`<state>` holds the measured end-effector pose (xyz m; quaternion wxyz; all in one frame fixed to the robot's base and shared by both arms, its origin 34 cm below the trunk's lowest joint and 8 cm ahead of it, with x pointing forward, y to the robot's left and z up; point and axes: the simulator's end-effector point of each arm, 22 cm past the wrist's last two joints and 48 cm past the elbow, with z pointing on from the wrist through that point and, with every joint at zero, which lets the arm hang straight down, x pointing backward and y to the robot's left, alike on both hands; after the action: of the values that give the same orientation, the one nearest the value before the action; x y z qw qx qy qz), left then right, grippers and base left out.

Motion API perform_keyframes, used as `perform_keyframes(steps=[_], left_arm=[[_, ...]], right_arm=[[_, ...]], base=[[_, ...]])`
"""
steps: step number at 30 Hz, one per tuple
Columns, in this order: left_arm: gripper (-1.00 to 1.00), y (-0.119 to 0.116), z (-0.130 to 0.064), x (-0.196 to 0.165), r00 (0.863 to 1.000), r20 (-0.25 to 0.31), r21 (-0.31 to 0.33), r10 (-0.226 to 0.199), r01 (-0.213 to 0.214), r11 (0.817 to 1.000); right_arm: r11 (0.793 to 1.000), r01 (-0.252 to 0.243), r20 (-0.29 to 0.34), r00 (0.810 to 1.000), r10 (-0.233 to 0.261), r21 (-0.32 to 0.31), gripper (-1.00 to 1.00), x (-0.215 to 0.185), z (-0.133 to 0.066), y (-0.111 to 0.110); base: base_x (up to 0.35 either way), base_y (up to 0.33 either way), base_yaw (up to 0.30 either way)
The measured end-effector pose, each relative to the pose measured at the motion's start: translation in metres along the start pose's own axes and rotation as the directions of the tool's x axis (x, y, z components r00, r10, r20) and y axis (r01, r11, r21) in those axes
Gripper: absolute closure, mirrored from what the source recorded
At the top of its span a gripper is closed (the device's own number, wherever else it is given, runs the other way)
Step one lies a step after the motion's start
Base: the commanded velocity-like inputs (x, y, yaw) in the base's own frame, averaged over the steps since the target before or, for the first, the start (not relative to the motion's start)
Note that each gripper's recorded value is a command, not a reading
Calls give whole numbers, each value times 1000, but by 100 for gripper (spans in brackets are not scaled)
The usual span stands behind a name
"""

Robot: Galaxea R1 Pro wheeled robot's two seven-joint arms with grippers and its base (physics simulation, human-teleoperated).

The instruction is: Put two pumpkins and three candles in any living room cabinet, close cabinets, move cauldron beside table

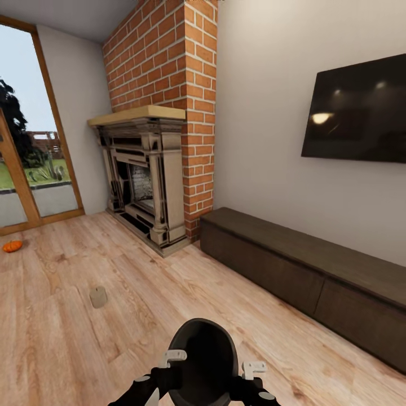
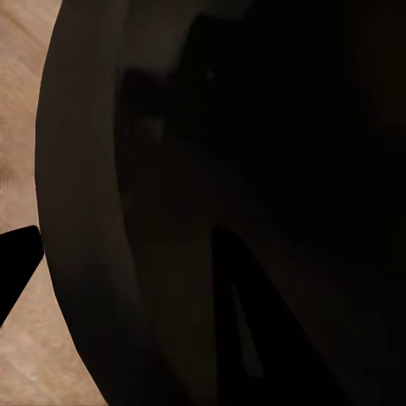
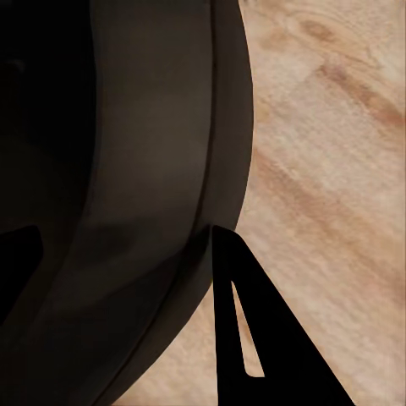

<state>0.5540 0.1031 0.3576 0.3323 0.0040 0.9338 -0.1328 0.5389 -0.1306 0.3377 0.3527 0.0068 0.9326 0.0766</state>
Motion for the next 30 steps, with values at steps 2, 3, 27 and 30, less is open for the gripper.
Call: perform_keyframes(steps=[2,3,27,30], left_arm=[[100,-1,-3,-4,1000,0,0,0,0,1000],[100,-1,-4,-5,1000,0,0,0,0,1000],[100,-4,-12,-16,1000,1,0,-1,1,1000],[100,-4,-12,-16,1000,0,0,-1,1,1000]], right_arm=[[1000,0,0,1000,0,0,100,-4,-3,1],[1000,0,0,1000,0,0,100,-5,-4,1],[1000,1,0,1000,-1,0,100,-16,-12,3],[1000,2,-1,1000,-2,0,100,-17,-11,3]], base=[[0,0,0],[0,0,0],[-3,0,0],[-174,0,0]])
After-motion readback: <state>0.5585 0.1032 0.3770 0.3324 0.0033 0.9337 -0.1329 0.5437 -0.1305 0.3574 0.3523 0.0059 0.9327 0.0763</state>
